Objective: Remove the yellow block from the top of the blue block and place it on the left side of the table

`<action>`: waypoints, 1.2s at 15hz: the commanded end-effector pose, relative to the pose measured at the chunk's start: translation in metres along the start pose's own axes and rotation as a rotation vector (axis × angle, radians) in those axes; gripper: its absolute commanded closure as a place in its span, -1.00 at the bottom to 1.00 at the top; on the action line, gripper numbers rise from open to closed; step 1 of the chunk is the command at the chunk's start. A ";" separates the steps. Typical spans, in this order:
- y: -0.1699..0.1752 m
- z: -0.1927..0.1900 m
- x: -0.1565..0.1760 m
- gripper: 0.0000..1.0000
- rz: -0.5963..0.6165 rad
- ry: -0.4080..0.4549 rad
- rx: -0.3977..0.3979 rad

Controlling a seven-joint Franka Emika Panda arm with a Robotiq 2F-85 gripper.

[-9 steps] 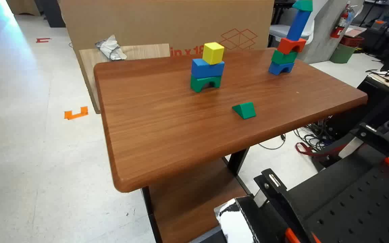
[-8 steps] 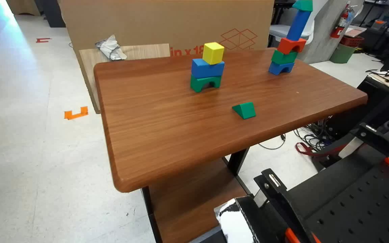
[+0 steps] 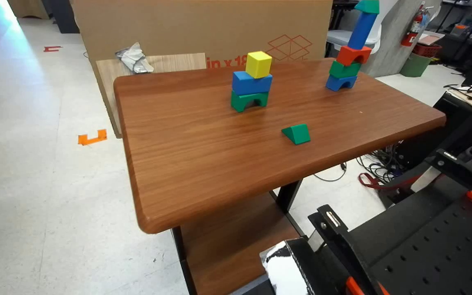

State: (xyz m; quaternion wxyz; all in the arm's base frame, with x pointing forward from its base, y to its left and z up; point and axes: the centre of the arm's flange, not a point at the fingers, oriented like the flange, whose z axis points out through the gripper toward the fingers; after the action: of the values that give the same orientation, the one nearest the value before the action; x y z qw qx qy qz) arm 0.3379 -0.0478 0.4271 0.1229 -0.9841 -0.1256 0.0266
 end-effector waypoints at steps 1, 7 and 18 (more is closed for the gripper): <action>-0.010 0.023 0.035 -1.00 0.020 -0.013 -0.037; -0.035 0.075 0.109 -1.00 0.091 0.032 -0.145; -0.035 0.128 0.204 -1.00 0.182 0.074 -0.175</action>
State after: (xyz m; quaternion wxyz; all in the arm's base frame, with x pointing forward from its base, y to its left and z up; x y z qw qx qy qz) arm 0.4845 0.0555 0.3186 0.0365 -0.9982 -0.0455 -0.0101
